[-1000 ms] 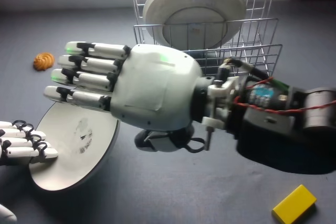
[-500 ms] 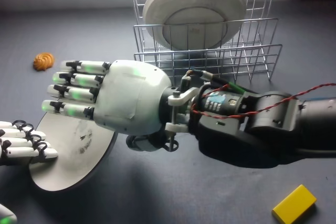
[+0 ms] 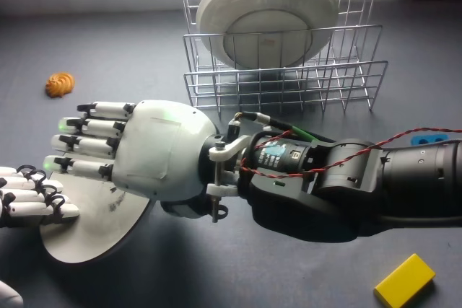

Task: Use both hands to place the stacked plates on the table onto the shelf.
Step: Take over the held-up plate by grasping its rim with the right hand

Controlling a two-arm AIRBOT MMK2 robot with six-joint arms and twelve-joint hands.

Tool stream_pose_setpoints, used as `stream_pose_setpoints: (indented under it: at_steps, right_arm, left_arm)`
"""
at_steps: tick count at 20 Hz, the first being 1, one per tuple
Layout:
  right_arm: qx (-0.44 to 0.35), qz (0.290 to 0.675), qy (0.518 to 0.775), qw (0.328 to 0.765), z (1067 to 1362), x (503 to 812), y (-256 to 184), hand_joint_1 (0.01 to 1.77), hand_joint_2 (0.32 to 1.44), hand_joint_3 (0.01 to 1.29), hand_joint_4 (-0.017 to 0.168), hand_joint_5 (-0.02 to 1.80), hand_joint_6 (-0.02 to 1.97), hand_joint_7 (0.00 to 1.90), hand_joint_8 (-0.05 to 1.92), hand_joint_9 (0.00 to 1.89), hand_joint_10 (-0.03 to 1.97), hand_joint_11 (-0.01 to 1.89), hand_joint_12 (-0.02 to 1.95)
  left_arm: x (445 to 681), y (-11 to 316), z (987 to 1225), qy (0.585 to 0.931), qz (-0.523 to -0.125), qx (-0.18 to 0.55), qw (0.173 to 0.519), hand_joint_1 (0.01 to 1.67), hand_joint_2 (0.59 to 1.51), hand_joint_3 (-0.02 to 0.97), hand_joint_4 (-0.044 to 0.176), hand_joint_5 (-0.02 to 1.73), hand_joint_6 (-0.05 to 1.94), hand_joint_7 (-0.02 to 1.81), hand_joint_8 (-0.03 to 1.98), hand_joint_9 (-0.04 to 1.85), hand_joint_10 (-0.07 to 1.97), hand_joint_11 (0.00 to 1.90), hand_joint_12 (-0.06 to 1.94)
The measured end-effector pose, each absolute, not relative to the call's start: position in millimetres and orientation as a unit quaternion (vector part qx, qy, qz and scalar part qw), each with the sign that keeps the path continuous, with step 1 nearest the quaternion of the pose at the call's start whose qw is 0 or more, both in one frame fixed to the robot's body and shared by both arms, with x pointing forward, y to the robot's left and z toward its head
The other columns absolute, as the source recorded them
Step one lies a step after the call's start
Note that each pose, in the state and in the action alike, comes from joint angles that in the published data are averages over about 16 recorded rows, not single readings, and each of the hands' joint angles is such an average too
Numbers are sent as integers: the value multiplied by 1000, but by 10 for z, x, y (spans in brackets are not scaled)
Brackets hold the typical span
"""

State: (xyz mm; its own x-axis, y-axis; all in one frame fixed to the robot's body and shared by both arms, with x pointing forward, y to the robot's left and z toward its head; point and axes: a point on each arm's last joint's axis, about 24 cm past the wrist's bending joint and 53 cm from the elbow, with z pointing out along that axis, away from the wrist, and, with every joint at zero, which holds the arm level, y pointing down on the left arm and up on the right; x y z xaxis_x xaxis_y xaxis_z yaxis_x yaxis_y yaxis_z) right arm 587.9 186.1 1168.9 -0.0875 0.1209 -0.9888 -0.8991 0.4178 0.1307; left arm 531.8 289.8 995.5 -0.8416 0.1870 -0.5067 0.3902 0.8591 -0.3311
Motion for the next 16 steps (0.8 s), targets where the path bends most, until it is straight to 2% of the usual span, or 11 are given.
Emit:
stream_pose_setpoints:
  at_steps: [4, 8, 12, 16]
  right_arm:
    - [-326, 435, 597, 590, 11684, 5841, 1909, 1155, 951, 12, 5, 177, 21, 193, 19, 190, 30, 37, 754]
    - [-327, 439, 595, 588, 11679, 5798, 1951, 1153, 976, 12, 3, 360, 47, 400, 45, 406, 53, 137, 968]
    - [-327, 443, 591, 590, 11685, 5766, 1977, 1152, 993, 11, -1, 560, 185, 629, 204, 689, 87, 324, 1143]
    - [-326, 446, 587, 591, 11687, 5738, 1995, 1152, 1002, 11, -4, 712, 360, 816, 383, 925, 130, 520, 1182]
  left_arm:
    - [5322, 2902, 9955, 935, -215, 154, 236, 22, 1062, 7, -3, -2, -14, 12, -10, -24, -40, 30, 26]
    - [5330, 2907, 9957, 935, -215, 153, 236, 22, 1060, 7, -3, -3, -13, 13, -10, -23, -39, 29, 24]
    - [5341, 2914, 9961, 935, -215, 150, 238, 22, 1060, 8, -2, -3, -17, 14, -10, -23, -40, 25, 20]
    - [5373, 2910, 9980, 935, -217, 144, 242, 22, 1059, 8, -1, 1, -17, 16, -11, -22, -39, 23, 15]
